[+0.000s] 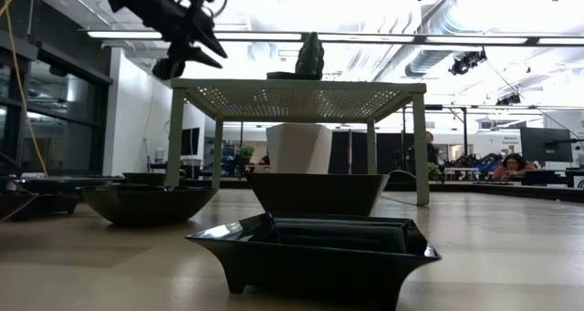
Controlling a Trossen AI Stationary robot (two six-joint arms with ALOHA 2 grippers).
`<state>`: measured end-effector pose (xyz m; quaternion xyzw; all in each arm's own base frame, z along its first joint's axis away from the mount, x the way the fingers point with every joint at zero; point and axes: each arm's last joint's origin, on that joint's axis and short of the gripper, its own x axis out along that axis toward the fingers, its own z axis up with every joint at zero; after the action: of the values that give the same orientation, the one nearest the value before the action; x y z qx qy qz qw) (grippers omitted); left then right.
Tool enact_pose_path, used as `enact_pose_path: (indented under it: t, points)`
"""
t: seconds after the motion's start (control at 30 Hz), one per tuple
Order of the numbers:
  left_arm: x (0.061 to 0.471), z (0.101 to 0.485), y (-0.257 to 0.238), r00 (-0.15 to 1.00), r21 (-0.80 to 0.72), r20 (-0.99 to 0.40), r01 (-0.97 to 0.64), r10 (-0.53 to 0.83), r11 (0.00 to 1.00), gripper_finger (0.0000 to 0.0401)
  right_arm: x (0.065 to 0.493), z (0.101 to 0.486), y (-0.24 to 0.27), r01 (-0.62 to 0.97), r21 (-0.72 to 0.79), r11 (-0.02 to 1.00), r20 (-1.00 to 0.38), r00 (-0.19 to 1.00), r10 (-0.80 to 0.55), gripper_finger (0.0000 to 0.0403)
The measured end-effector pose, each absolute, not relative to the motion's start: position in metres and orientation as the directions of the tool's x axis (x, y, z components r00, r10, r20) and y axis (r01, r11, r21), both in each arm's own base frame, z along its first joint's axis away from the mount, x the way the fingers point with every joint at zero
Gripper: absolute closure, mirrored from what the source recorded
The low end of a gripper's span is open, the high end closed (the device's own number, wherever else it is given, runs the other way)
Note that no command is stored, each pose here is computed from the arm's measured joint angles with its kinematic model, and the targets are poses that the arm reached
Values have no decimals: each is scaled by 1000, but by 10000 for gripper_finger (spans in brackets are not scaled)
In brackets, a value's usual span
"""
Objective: Pick & Place Mini shaped plates
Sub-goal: Stack the distorted square plate on top of the distorted square plates on the shelf
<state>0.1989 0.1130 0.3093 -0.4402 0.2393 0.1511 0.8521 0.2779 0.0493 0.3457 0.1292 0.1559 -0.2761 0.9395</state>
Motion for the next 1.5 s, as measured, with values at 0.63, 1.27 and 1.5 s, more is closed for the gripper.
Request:
enact_pose_path:
  t: [0.63,1.27,1.5]
  points:
    - [173,352,29,908,-119,-391,-213,151,970,316,261,319,63,569,514,642,-712,700,-51,213]
    - [149,364,-31,951,149,-305,111,-61,982,316,273,275,160,696,674,249,-726,686,47,213]
    - [128,368,-34,951,195,-290,172,-111,966,316,300,224,186,757,632,165,-775,624,103,213]
